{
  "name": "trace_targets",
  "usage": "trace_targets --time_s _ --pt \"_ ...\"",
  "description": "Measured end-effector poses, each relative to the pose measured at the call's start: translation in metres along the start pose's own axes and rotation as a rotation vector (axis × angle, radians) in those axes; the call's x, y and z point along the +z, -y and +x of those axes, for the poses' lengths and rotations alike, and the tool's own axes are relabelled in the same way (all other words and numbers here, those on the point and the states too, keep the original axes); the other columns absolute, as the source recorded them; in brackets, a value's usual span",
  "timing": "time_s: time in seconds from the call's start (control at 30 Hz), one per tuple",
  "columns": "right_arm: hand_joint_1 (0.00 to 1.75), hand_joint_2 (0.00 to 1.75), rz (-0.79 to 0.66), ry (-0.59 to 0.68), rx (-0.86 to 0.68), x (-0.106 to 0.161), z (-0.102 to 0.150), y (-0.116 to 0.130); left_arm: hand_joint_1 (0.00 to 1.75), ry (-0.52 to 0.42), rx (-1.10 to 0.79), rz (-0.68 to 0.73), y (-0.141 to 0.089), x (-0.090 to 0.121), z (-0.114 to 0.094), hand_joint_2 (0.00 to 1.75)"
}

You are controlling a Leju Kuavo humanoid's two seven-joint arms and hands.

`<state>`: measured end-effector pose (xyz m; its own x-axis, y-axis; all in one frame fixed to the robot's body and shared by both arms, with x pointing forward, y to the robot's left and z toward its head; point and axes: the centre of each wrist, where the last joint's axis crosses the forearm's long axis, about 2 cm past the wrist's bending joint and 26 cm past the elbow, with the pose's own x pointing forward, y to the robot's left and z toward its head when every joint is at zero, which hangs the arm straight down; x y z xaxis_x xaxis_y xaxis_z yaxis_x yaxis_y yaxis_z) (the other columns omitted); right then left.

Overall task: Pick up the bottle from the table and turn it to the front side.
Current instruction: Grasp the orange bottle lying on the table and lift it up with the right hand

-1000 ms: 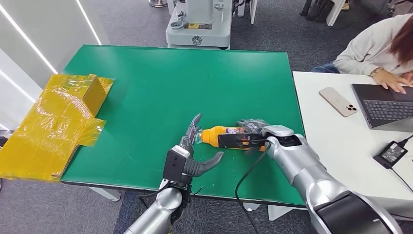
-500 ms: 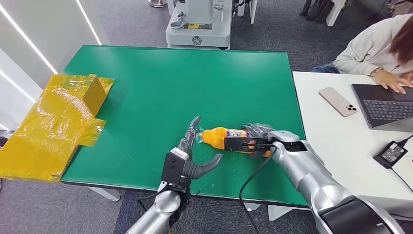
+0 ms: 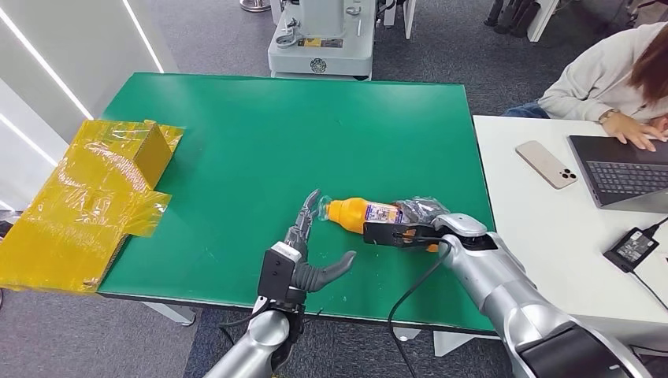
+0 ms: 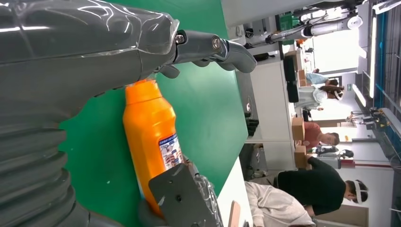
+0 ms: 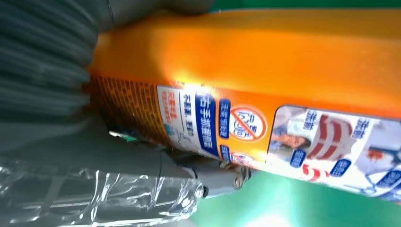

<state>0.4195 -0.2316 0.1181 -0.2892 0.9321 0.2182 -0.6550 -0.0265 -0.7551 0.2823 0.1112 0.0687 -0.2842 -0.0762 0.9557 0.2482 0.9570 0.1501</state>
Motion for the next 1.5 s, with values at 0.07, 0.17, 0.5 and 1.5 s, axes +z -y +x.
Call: trace_targets --time_s 0.07,0.17,0.5,1.5 --pt "1.75 1.75 -0.047 0.043 -0.019 0.0 0.001 -0.003 0.0 0.002 0.001 0.004 -0.001 0.001 0.0 1.75" --pt "1.75 1.75 -0.112 0.117 -0.06 -0.001 0.004 -0.005 0.0 0.007 0.004 0.013 -0.003 0.002 0.001 1.75" --pt "1.72 1.75 -0.292 0.422 -0.466 0.0 0.013 -0.05 0.0 0.017 0.013 0.035 -0.004 0.01 0.001 1.75" --pt "1.62 1.75 -0.938 0.643 -0.736 0.048 0.04 -0.104 0.0 -0.062 0.362 -0.123 -0.033 -0.022 -0.011 1.75"
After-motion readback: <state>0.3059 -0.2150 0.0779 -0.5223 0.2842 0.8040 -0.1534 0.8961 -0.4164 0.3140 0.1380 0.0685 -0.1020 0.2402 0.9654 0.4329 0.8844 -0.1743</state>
